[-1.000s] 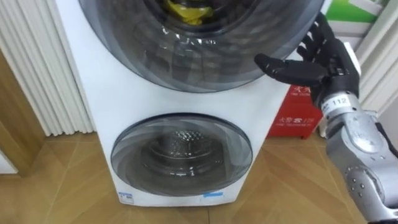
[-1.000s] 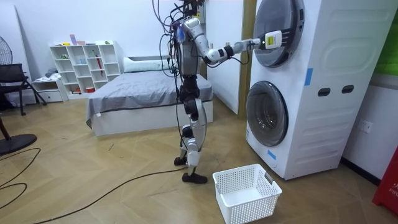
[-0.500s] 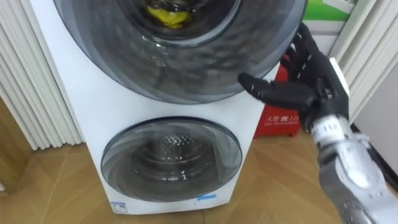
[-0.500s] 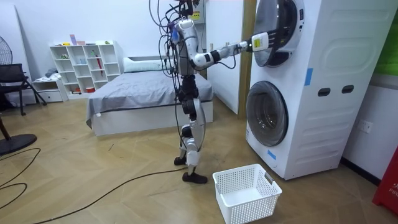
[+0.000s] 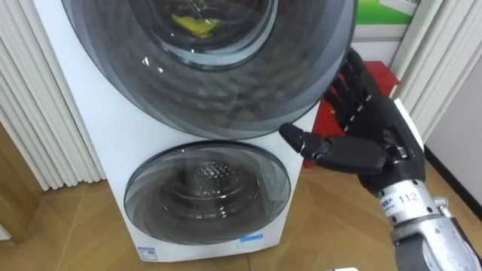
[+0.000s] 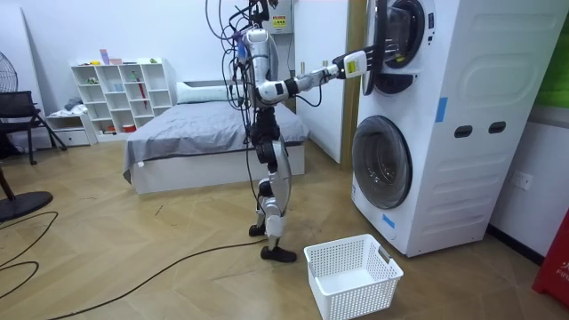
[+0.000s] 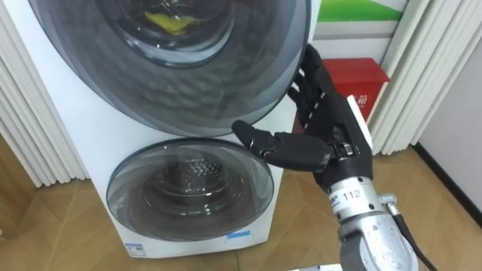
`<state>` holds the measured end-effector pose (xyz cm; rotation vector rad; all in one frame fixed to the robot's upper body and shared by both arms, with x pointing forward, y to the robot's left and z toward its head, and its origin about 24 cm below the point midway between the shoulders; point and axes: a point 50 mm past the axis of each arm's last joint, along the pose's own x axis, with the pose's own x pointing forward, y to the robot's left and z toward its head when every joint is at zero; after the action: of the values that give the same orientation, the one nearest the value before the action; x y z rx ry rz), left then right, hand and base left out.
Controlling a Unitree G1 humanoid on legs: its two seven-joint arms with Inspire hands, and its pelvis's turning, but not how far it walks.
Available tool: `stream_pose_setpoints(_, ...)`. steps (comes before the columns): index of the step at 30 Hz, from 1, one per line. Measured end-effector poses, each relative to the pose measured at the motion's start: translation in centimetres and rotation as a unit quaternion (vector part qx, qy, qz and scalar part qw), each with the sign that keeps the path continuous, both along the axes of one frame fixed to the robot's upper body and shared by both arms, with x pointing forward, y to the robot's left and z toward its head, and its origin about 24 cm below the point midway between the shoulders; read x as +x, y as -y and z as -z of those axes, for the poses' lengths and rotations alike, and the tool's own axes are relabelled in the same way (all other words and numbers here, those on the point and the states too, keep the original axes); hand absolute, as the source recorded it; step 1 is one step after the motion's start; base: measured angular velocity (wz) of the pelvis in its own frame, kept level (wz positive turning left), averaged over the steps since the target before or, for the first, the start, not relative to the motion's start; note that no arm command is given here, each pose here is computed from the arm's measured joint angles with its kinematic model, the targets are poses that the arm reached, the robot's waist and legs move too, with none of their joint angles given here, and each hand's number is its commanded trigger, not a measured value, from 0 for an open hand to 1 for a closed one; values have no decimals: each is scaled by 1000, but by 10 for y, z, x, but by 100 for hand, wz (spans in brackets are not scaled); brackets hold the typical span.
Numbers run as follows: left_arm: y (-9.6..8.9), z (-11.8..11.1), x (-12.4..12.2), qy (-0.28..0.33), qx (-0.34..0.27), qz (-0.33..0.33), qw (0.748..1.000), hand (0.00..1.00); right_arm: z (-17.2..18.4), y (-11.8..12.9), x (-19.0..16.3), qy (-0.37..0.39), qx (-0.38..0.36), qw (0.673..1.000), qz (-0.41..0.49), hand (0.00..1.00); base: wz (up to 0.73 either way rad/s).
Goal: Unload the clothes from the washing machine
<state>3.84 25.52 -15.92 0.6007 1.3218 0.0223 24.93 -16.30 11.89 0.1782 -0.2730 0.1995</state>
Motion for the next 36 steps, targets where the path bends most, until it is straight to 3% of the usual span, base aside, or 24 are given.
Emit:
stream_pose_setpoints(21, 9, 2, 10, -2, -26, 25, 999, 0, -5, -13, -5, 19, -15, 998, -55, 0, -7)
stream_pose_setpoints(36, 1, -4, 34, 30, -20, 53, 998, 0, -8, -29, -10, 27, -27, 995, -89, 0, -9)
